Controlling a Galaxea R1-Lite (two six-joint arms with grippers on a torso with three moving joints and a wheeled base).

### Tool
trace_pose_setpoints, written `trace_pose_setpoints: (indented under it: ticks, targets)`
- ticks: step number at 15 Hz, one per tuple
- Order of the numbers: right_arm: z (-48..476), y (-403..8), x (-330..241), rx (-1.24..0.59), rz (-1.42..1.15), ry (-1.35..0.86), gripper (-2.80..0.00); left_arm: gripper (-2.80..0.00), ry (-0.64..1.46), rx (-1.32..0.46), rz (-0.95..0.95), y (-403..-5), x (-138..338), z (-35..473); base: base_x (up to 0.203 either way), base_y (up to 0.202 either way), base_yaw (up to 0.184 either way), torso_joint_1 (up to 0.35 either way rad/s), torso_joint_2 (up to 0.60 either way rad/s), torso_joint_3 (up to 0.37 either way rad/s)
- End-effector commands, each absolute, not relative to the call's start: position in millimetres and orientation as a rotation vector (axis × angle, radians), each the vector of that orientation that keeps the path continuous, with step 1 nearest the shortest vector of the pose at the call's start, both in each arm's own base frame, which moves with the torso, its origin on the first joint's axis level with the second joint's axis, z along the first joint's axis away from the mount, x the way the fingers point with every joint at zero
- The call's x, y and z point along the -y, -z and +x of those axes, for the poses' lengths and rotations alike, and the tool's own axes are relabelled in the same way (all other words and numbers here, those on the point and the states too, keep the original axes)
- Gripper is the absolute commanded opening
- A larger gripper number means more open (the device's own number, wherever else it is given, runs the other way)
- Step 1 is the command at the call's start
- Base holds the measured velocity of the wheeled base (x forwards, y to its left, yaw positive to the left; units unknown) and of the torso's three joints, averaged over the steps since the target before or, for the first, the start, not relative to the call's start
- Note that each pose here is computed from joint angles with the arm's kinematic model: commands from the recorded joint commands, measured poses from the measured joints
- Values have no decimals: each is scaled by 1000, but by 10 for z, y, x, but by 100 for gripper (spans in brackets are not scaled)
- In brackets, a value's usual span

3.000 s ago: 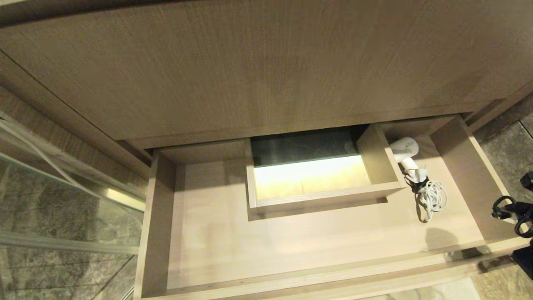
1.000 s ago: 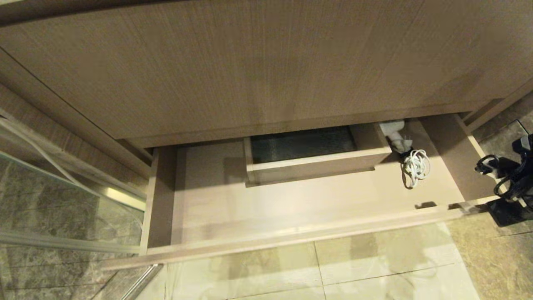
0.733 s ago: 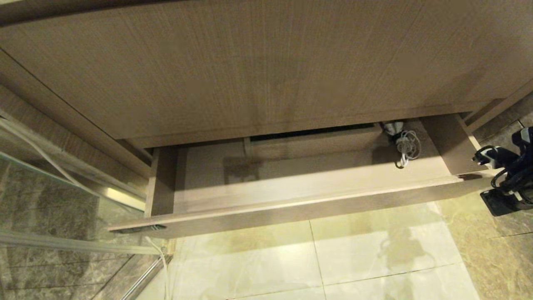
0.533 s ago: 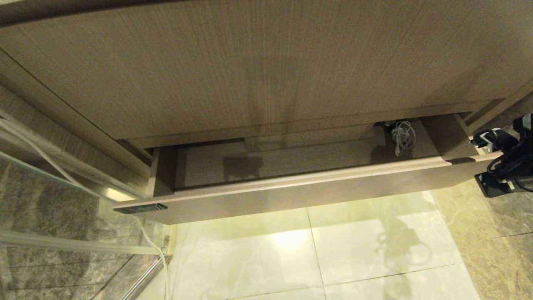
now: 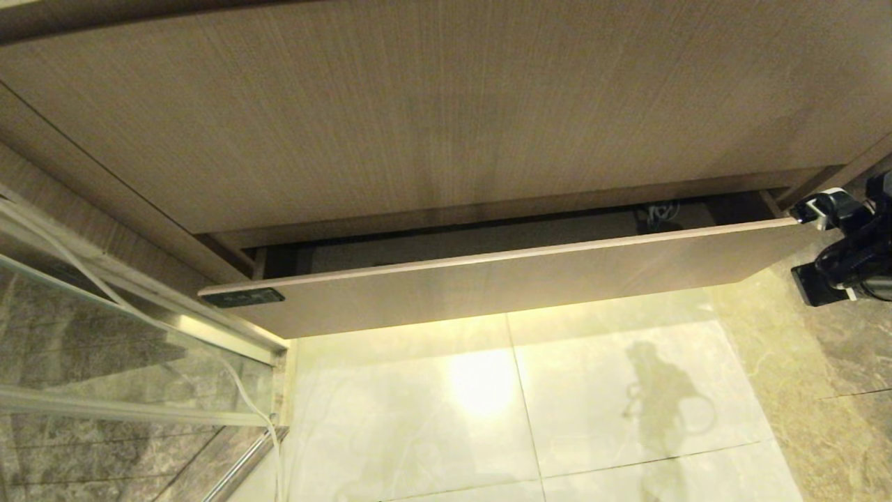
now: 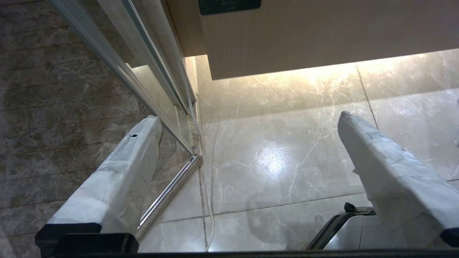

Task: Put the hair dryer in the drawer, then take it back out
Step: Close the drawer

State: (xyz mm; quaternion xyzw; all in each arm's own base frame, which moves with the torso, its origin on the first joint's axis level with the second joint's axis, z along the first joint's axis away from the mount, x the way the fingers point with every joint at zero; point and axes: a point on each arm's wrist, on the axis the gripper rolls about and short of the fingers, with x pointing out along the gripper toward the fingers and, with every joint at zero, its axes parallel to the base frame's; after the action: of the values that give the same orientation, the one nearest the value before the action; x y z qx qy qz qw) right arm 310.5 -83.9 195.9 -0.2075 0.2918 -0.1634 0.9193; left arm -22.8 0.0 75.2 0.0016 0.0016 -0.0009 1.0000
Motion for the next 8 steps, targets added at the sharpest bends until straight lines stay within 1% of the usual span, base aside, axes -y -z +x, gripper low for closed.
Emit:
trace_pose_setpoints:
  ticks: [1, 4, 5, 8]
  targets:
    - [3202, -1891, 811, -596, -433, 321, -280, 0, 2, -3, 3, -752, 0, -228, 0, 0, 0, 0, 0, 0]
    - [3317, -1821, 801, -561, -437, 308, -280, 0, 2, -3, 3, -752, 0, -228, 0, 0, 0, 0, 0, 0]
    - [3395, -1734, 806, -565, -438, 302, -280, 0, 2, -3, 3, -752, 0, -228, 0, 0, 0, 0, 0, 0]
    - [3628, -1644, 830, -525, -440, 304, -280, 0, 2, -3, 3, -752, 0, -228, 0, 0, 0, 0, 0, 0]
